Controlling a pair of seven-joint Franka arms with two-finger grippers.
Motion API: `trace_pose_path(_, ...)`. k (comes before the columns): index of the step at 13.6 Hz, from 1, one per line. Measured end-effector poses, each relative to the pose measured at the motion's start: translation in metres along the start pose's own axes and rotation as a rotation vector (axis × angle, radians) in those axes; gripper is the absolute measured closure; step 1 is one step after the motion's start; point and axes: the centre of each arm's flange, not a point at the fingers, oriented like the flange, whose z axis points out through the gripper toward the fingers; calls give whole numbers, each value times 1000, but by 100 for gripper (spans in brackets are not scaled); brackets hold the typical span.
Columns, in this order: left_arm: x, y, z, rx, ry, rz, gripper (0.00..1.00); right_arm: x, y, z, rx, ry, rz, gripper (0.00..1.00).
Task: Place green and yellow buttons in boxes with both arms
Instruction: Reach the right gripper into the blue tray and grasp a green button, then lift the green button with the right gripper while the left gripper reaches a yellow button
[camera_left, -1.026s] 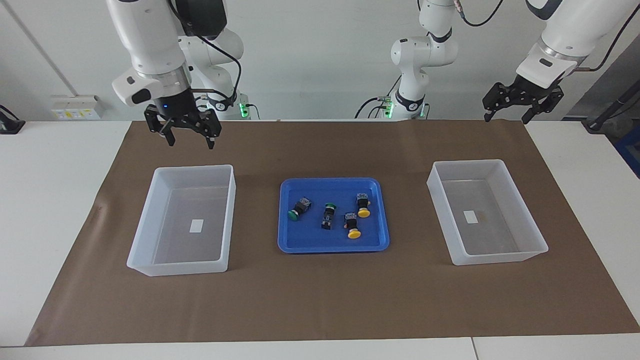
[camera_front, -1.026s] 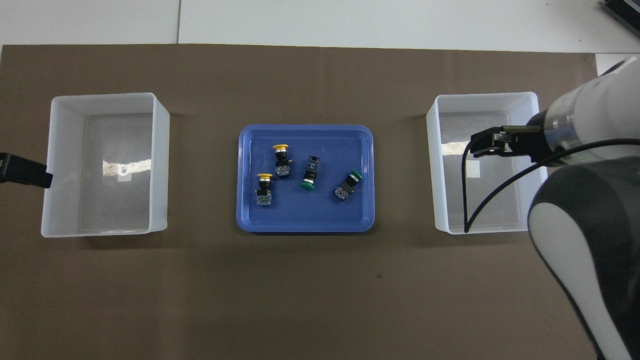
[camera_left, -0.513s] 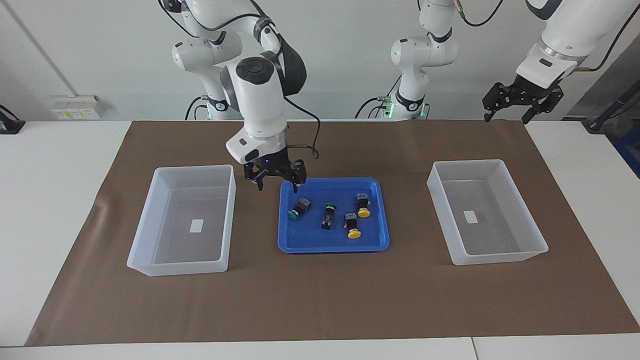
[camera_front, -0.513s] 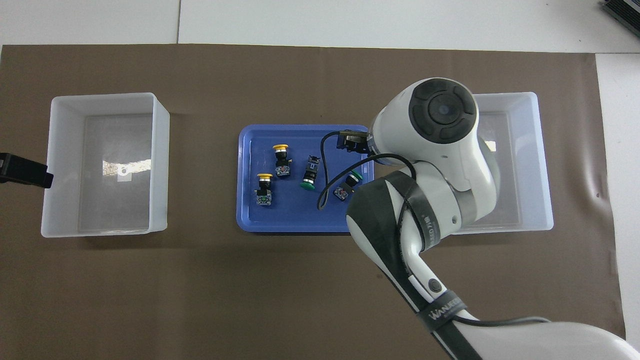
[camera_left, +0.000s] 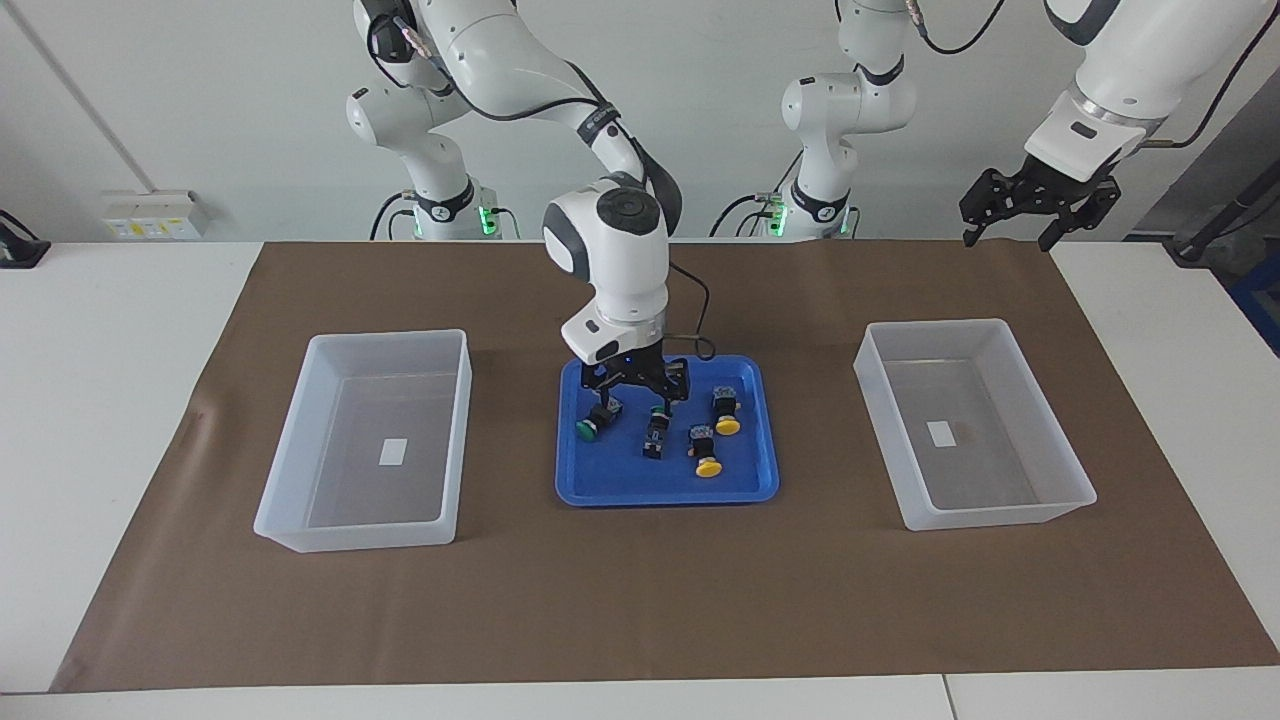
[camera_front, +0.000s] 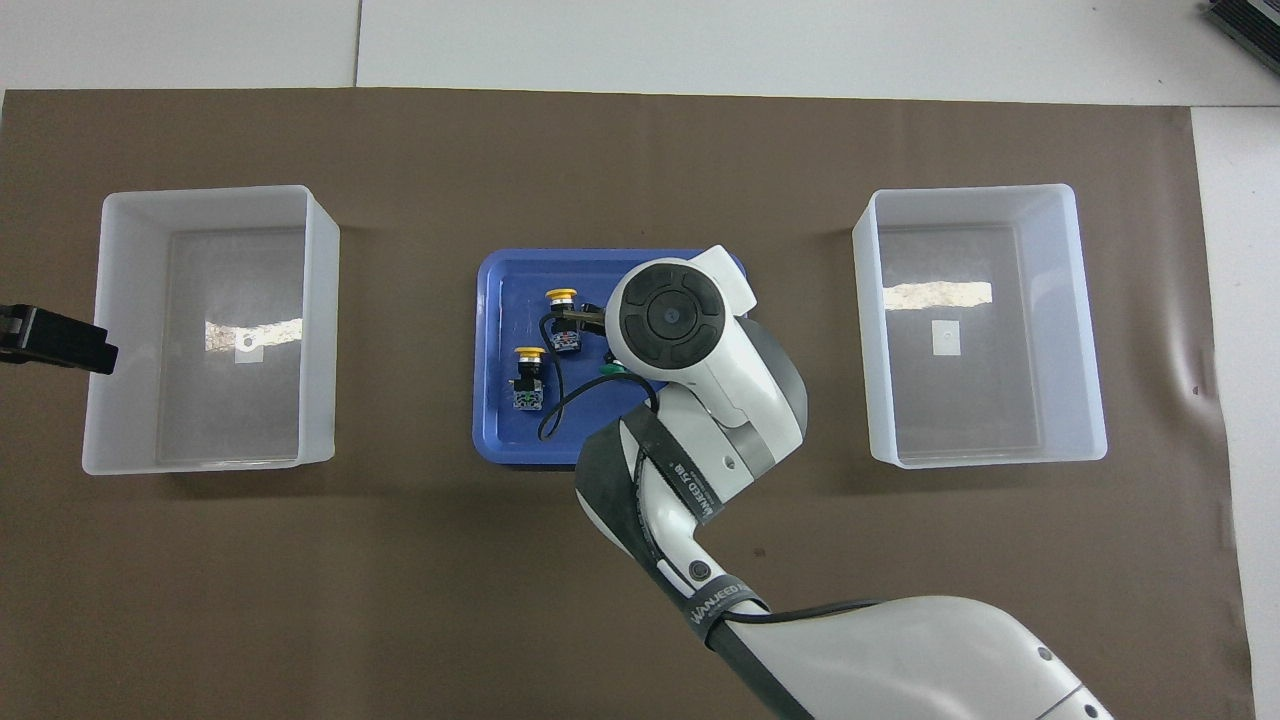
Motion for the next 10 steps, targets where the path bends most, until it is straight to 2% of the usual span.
trace_pose_path(2, 2, 2, 1, 2, 12, 4, 0, -4, -4, 16, -8, 2, -6, 4)
trace_pose_path(3, 3, 3, 2, 3, 17, 7, 0, -3, -4, 18, -5, 6, -4, 10)
trace_pose_path(6, 6, 9, 7, 6, 41, 19, 0, -5, -13, 23, 35, 38, 9, 11)
trace_pose_path(10, 6, 24, 24, 12, 78, 46, 0, -14, -18, 40, 27, 28, 6, 15)
